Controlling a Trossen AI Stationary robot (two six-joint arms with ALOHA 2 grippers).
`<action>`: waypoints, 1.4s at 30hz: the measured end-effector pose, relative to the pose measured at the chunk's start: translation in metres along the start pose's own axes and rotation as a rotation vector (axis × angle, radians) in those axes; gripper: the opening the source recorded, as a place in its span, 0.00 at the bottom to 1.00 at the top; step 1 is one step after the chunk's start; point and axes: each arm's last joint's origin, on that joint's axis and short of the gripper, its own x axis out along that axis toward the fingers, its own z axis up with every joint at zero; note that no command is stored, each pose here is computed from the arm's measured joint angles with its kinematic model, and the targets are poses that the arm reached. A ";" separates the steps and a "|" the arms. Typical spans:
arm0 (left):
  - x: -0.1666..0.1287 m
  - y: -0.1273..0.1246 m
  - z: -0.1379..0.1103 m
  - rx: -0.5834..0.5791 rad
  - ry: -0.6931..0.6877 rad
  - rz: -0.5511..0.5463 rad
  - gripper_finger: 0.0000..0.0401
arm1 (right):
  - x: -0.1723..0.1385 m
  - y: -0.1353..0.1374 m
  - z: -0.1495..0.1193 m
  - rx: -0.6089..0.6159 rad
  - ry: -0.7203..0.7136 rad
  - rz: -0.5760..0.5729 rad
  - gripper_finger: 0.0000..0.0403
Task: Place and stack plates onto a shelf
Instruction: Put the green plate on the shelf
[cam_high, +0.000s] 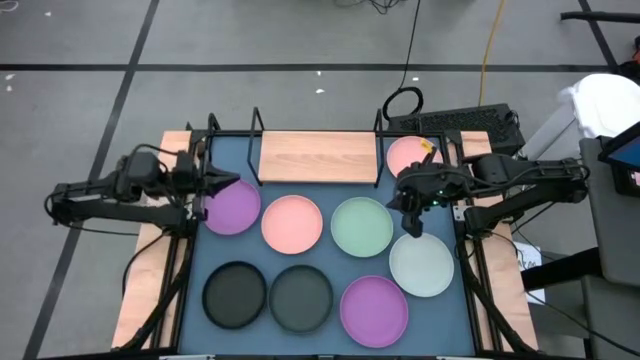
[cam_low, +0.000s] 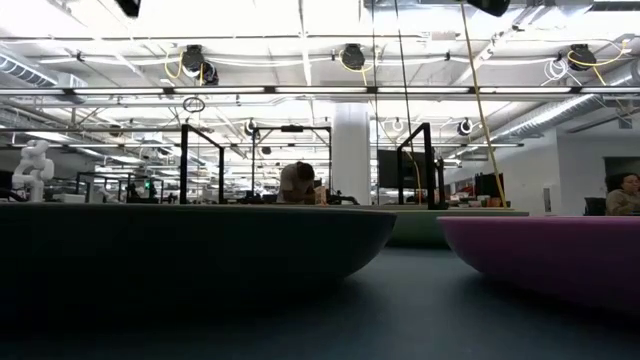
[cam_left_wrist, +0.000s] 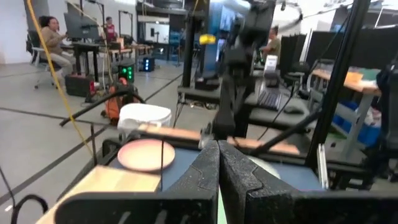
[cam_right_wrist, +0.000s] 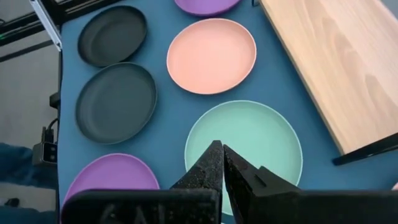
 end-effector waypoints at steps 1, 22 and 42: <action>0.002 -0.001 0.007 -0.001 -0.006 -0.008 0.01 | 0.001 0.000 0.000 0.003 0.003 -0.001 0.00; 0.054 -0.012 0.048 -0.408 0.322 0.045 0.01 | 0.004 -0.001 -0.009 0.180 0.141 0.011 0.00; 0.092 -0.047 0.035 -0.481 0.312 0.065 0.01 | 0.005 -0.005 -0.018 0.409 0.213 -0.047 0.00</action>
